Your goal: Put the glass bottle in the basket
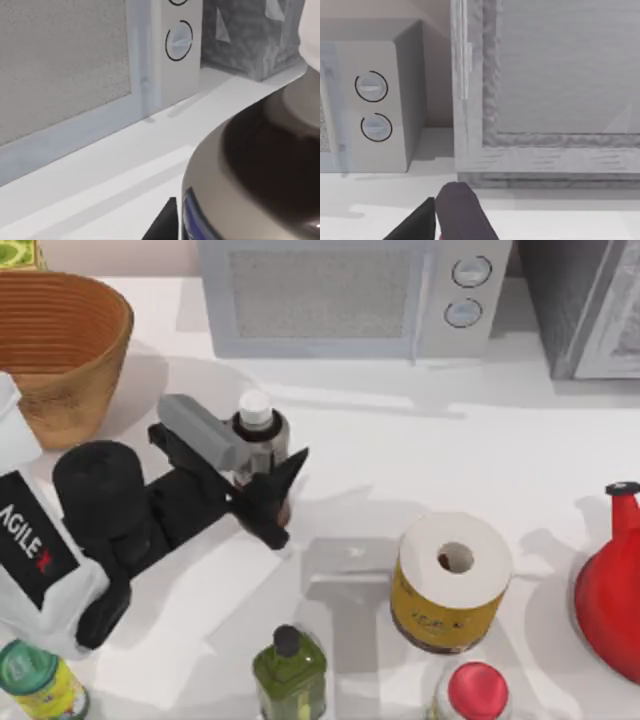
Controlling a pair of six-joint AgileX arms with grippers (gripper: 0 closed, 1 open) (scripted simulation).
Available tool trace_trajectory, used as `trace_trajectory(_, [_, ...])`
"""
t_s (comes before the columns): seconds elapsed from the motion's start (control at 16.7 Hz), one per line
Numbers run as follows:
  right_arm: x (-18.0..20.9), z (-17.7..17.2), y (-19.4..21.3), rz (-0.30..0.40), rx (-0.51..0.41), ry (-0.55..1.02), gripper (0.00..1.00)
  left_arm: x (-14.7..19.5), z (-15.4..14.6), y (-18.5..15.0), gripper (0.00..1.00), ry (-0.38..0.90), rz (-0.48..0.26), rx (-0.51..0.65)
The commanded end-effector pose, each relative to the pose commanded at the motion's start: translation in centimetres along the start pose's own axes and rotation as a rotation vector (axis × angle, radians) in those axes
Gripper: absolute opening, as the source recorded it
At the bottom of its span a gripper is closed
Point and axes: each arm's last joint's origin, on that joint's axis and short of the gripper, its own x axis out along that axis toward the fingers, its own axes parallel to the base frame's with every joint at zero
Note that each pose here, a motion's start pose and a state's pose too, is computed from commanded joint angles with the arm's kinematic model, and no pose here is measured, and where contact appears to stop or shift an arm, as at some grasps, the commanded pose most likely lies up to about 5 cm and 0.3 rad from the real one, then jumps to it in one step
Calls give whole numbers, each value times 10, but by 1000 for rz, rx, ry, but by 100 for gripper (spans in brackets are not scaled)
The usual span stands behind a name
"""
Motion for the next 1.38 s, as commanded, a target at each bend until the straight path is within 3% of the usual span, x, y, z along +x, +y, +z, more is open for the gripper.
trace_trajectory(0.24, [0, 0, 0, 0, 0, 0, 100, 12, 43, 38, 0, -49, 97, 42])
trace_trajectory(0.48, [0, 0, 0, 0, 0, 0, 100, 4, 140, 91, 0, -128, 275, 74])
trace_trajectory(0.66, [0, 0, 0, 0, 0, 0, 100, -19, 192, 110, 0, -94, 373, 43])
trace_trajectory(0.96, [0, 0, 0, 0, 0, 0, 100, -68, 205, 145, 0, 40, 626, -72])
trace_trajectory(1.14, [0, 0, 0, 0, 0, 0, 100, -101, 228, 152, 0, 8, 765, -89])
trace_trajectory(1.38, [0, 0, 0, 0, 0, 0, 100, -112, 234, 152, 0, 5, 805, -98])
